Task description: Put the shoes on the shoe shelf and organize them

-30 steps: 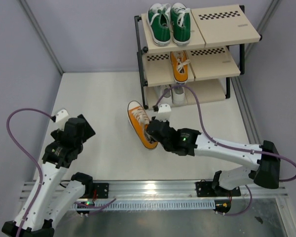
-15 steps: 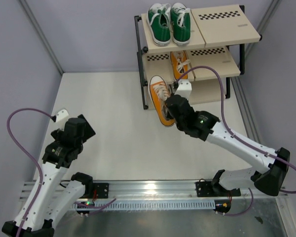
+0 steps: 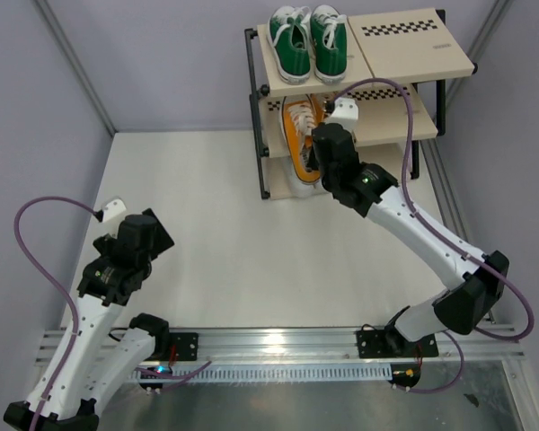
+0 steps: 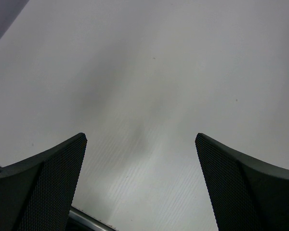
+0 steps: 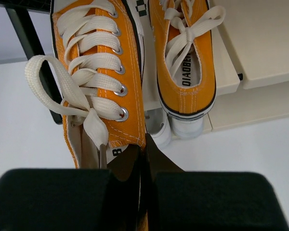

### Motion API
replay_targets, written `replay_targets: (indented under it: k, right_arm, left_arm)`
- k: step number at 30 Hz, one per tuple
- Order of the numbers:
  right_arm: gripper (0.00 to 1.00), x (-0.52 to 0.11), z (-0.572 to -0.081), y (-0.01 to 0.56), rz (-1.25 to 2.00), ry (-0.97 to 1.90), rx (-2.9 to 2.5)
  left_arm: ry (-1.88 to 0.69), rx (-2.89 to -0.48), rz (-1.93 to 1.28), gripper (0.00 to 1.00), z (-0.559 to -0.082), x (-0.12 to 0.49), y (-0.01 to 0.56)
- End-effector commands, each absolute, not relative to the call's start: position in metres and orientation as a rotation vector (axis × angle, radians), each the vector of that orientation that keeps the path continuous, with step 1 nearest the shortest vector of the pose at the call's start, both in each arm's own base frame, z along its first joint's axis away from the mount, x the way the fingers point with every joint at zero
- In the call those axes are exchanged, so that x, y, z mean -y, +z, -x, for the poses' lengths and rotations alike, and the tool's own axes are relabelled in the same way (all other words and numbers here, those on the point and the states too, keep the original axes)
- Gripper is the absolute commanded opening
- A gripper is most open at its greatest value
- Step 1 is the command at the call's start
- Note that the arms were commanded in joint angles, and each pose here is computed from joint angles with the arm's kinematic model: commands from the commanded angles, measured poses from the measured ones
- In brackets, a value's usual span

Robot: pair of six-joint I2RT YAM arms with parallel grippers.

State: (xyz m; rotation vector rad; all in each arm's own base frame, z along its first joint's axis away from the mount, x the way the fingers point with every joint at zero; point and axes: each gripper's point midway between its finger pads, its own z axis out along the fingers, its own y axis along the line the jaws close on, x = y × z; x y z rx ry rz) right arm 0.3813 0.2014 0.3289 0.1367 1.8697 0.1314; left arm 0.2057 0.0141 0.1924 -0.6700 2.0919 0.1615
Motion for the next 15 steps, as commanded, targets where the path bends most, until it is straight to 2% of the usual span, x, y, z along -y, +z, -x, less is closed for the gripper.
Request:
replay_targets:
  k: [1,15]
  right_arm:
    - [0.03,-0.209,-0.401,0.380,-0.176,0.235,-1.723]
    - [0.03,-0.214,-0.438,0.388,-0.185,0.217,-1.690]
  left_arm:
    - [0.144,-2.060,0.679,0.99,-0.210,-0.014,0.197]
    - [0.128,-2.075,0.657,0.99,-0.212,-0.010,0.195]
